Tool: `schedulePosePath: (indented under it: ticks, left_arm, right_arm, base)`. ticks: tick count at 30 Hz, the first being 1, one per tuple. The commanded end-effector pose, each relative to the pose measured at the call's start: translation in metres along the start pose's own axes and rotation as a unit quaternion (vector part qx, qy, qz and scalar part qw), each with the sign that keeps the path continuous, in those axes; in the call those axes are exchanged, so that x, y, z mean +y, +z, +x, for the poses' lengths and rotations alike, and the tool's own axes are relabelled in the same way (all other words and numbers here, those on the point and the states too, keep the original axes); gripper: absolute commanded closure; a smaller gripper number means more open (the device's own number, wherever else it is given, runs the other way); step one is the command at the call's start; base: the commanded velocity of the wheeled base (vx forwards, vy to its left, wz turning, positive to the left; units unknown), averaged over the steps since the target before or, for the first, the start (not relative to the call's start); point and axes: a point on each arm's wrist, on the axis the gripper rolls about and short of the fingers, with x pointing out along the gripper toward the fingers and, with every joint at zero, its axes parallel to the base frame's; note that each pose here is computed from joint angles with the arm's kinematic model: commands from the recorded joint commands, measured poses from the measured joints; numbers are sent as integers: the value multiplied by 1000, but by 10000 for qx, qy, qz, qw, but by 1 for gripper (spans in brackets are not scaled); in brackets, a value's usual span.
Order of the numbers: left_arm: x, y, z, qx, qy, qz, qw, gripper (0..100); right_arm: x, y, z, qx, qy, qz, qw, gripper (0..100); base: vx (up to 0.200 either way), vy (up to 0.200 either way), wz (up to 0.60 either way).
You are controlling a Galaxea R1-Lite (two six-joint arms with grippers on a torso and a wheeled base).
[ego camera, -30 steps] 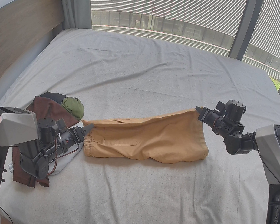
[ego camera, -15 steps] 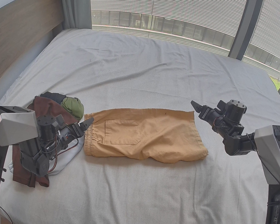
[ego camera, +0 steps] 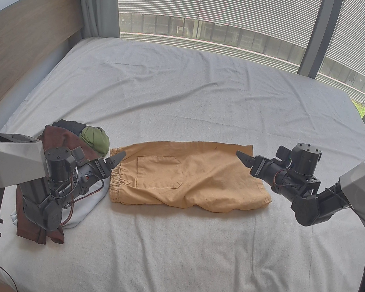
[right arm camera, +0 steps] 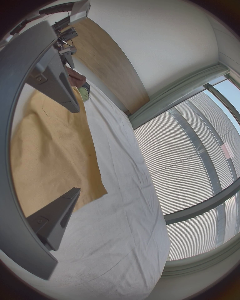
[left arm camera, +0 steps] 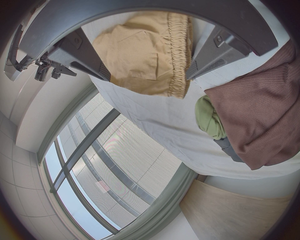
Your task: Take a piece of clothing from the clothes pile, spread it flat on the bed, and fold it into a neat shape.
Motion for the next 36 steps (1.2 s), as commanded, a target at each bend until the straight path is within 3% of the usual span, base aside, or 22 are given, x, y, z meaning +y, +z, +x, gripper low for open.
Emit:
schedulePosePath:
  ticks: [1,13,26,36]
  left_arm:
    - [-26,11,-14,40,-309,21,9995,0]
    - [-37,7,-17,147,-421,45,9990,0]
    - [-37,-4,-23,419,-465,259,9977,0]
    - [-36,-5,-24,444,-459,368,9973,0]
  right_arm:
    - [33,-1,-28,21,315,-36,9995,0]
    - [21,-43,-39,363,227,111,9990,0]
    - [3,-101,-51,1155,-74,267,9929,0]
    - [-8,-125,-44,1421,-203,377,9889,0]
  base:
    - [0,0,0]
    - [0,0,0]
    - [0,0,0]
    - [0,0,0]
